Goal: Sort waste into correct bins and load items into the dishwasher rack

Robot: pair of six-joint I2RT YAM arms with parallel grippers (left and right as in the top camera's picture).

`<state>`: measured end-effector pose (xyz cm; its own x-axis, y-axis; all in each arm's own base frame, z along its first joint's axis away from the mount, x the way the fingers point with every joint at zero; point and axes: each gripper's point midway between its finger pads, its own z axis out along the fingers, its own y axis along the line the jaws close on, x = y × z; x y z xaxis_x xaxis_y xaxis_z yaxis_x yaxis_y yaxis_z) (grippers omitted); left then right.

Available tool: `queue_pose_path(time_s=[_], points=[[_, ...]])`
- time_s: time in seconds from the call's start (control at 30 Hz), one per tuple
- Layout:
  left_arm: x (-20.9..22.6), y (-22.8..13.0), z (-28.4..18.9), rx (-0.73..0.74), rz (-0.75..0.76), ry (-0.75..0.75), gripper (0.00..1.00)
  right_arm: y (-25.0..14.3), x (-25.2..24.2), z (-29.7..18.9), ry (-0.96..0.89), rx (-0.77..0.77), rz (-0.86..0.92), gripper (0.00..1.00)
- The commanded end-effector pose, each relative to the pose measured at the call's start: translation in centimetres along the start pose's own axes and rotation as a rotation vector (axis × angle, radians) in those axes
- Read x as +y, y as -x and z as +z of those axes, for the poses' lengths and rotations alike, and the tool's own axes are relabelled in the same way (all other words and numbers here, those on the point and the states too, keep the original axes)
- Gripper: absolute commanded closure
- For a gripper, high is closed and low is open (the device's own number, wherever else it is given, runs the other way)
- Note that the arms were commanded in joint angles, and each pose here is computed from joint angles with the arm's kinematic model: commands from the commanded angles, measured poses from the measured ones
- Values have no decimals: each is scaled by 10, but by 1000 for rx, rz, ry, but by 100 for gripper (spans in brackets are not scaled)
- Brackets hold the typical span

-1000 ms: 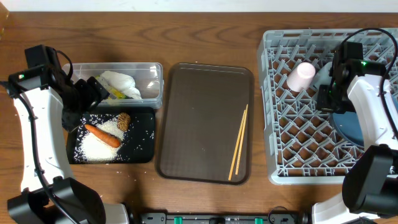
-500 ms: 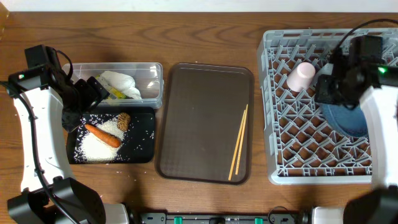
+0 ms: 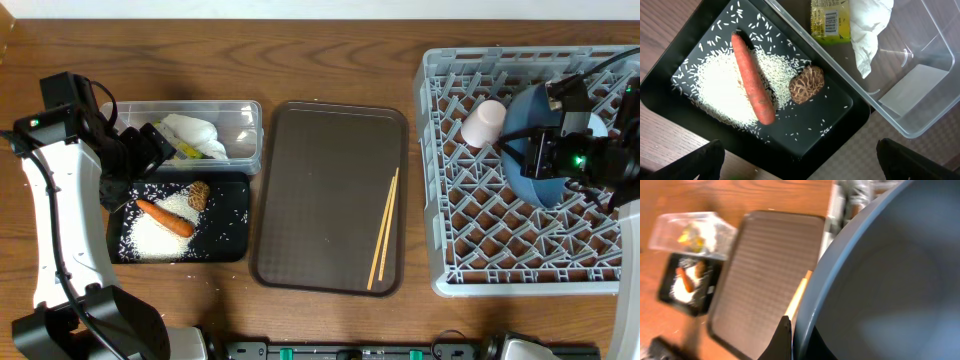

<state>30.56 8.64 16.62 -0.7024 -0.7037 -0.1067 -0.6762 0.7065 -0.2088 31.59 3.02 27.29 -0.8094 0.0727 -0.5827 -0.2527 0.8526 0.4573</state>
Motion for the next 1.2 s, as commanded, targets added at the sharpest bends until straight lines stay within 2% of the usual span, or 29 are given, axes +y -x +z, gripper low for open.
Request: queue_pose_path(time_s=[0.0,0.47,1.17], points=[[2,0,-5,-15,-1,1,2,8,26,-5,214,-59,-87,99],[2,0,-5,-14,-1,1,2,6,22,12,435,-64,-77,99],[2,0,-5,-15,-1,1,2,-37,-40,31,416,-32,156,99]])
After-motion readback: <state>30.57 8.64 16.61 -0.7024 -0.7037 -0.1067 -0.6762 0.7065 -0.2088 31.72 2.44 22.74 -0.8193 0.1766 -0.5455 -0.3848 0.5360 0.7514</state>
